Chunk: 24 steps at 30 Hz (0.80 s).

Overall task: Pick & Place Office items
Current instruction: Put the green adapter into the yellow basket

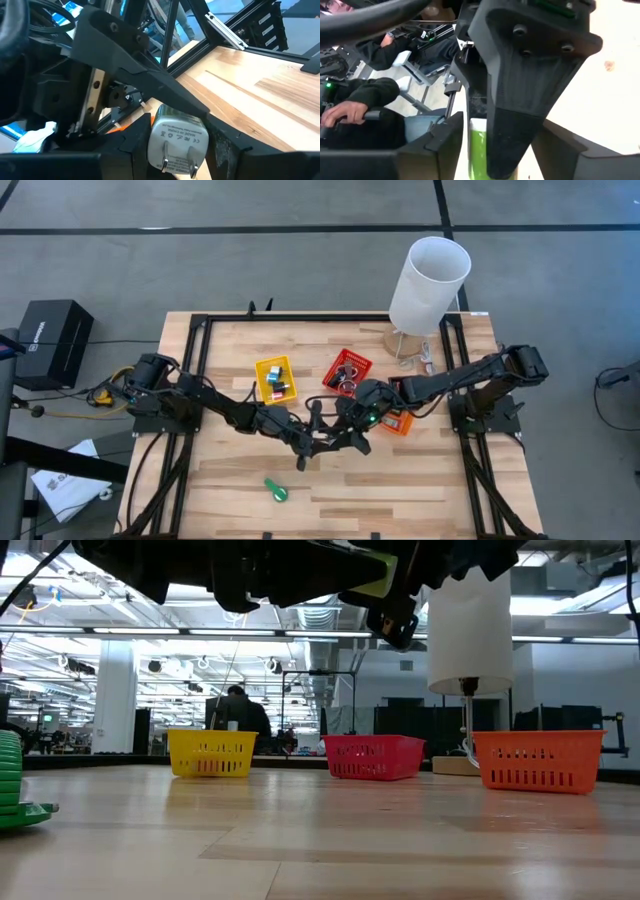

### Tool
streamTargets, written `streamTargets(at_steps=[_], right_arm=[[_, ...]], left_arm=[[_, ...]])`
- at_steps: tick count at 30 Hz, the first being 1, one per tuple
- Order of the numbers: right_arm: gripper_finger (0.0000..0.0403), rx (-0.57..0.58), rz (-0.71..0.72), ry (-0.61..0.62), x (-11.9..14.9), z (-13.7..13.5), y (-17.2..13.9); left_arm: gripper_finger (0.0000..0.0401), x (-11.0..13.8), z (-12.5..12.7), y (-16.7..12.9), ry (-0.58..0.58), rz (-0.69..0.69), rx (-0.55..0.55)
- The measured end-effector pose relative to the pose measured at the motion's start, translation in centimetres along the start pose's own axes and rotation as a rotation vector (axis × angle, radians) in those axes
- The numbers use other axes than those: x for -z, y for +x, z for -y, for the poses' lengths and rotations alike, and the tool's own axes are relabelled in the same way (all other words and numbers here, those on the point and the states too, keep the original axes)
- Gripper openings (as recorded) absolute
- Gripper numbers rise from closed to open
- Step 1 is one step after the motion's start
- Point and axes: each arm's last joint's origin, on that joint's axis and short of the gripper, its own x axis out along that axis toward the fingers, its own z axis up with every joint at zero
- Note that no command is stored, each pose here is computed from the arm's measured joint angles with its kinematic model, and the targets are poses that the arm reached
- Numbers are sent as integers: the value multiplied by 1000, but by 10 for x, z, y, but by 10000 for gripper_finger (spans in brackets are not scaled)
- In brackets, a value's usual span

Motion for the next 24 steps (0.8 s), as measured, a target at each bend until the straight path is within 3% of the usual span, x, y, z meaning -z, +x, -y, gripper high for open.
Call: streamTargets(at_steps=[7,24], right_arm=[[242,3,-22,8,2,1,0],[244,167,-342,141,36,12,-6]], left_arm=[[142,2,1,0,3,-18,12],[141,17,8,-2,-53,-203,26]])
